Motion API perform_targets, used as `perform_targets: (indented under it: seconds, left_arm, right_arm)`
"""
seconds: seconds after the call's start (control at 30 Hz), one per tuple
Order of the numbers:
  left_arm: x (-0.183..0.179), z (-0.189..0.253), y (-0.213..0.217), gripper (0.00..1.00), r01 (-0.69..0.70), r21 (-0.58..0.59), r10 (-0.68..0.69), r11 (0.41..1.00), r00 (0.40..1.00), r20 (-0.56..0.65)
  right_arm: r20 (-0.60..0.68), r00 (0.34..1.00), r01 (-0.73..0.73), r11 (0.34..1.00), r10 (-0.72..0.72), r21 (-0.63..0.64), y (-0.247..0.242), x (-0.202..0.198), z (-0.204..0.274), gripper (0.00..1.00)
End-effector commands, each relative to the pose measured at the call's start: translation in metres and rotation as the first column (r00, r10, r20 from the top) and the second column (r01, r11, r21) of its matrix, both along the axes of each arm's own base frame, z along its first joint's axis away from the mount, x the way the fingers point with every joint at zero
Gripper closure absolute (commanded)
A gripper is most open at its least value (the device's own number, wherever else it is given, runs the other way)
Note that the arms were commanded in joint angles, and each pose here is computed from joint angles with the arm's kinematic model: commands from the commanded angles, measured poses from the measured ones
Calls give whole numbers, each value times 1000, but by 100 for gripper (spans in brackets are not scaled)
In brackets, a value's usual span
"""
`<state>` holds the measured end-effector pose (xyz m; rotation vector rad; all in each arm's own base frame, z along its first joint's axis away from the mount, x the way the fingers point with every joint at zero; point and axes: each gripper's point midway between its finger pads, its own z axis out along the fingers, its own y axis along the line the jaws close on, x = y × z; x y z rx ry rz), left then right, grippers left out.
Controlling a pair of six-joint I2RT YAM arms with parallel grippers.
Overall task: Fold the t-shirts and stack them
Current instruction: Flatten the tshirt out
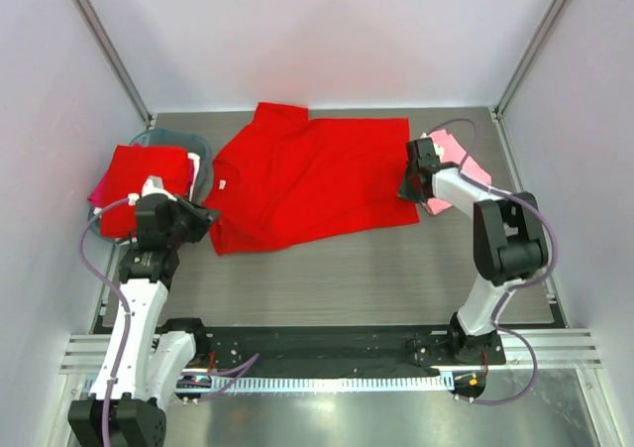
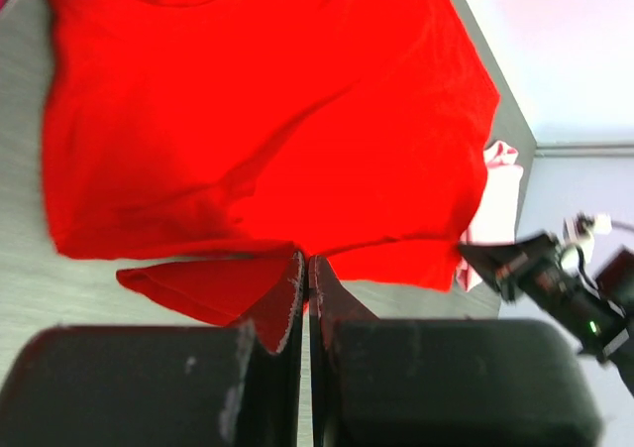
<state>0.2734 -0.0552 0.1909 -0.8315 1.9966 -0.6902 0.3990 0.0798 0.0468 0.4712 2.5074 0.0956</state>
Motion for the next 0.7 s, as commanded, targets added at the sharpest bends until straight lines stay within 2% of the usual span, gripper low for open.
perform_targets:
  seconds: [0.0,0.03,0.07,0.17,0.27,0.57,0.67]
  left_arm:
    - [24,36,-12,100,50,-16,-47,999,992,115]
    - [23,35,-26,100,93,-16,-91,996,990,112]
    - [27,34,-28,100,88,-11,-86,996,990,112]
    - [34,31,-43,100,116,-10,-114,993,987,111]
    - [41,29,-58,100,124,4,-123,992,986,111]
    - [53,21,-131,100,249,-12,-248,968,965,85]
    - [59,19,-130,100,230,13,-231,973,969,84]
  right_arm:
    - [62,997,36,999,-38,35,1,45,9,99]
    - [60,998,32,998,-35,46,2,52,7,99]
    - [27,999,31,998,-32,50,4,56,-9,99]
    - [27,999,34,997,-36,68,7,78,-16,99]
    - [19,995,95,993,-97,71,-10,92,-21,99]
    - [-22,943,334,940,-333,77,-110,83,-30,99]
    - [-25,958,287,952,-286,107,-109,77,-27,99]
